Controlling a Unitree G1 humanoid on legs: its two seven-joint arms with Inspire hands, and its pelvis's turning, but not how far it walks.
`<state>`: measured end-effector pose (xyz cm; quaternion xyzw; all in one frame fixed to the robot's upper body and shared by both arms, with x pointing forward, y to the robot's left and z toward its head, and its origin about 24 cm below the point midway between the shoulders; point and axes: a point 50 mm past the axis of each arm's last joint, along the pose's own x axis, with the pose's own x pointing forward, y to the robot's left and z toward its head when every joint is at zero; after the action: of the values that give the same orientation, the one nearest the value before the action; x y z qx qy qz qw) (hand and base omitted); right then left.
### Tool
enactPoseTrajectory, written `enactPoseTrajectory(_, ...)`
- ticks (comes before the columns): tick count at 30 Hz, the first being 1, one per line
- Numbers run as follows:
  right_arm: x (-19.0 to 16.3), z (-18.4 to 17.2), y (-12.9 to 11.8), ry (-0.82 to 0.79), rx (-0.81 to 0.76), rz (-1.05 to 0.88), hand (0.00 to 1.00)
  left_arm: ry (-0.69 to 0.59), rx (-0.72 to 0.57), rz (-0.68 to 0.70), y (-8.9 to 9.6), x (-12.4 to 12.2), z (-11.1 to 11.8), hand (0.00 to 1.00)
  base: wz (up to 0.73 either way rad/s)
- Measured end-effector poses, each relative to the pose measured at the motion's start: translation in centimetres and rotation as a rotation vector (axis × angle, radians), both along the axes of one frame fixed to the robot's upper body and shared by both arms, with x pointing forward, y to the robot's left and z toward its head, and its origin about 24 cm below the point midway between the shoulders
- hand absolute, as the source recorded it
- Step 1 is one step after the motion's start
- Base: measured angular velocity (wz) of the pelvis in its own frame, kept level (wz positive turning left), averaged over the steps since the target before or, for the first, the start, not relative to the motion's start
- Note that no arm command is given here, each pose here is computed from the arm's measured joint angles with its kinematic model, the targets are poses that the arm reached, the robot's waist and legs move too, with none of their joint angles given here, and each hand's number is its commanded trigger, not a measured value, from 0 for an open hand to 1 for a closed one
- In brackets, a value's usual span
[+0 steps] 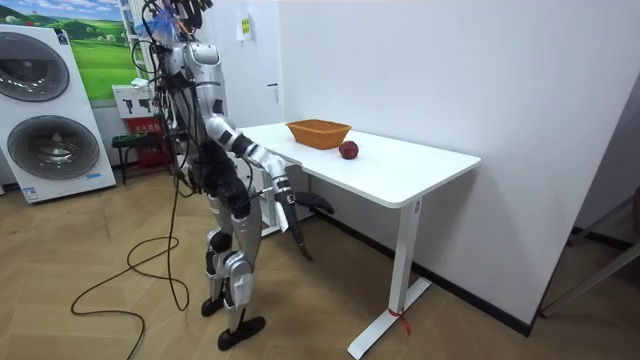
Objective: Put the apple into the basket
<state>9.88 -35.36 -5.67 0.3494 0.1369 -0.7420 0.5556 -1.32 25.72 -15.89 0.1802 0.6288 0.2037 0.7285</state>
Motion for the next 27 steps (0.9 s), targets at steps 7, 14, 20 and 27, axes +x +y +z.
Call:
enactPoseTrajectory(7,2.9,7.1,-0.3,0.253,-0.531,0.086,0.0,-0.002,0.012,-0.051,0.3,0.4,0.1,0.0,0.0)
enactPoseTrajectory(14,6.1,12.2,1.3,0.277,-0.942,0.264,0.0,-0.033,0.017,-0.117,0.1,1.6,0.2,0.0,0.0)
enactPoseTrajectory(20,8.4,11.9,3.3,0.214,-0.977,0.495,0.0,-0.041,0.015,-0.141,0.3,2.0,0.3,0.0,0.02)
enactPoseTrajectory(27,9.7,11.8,4.1,0.169,-1.001,0.686,0.0,-0.048,-0.032,-0.157,0.3,2.2,0.3,0.0,0.06)
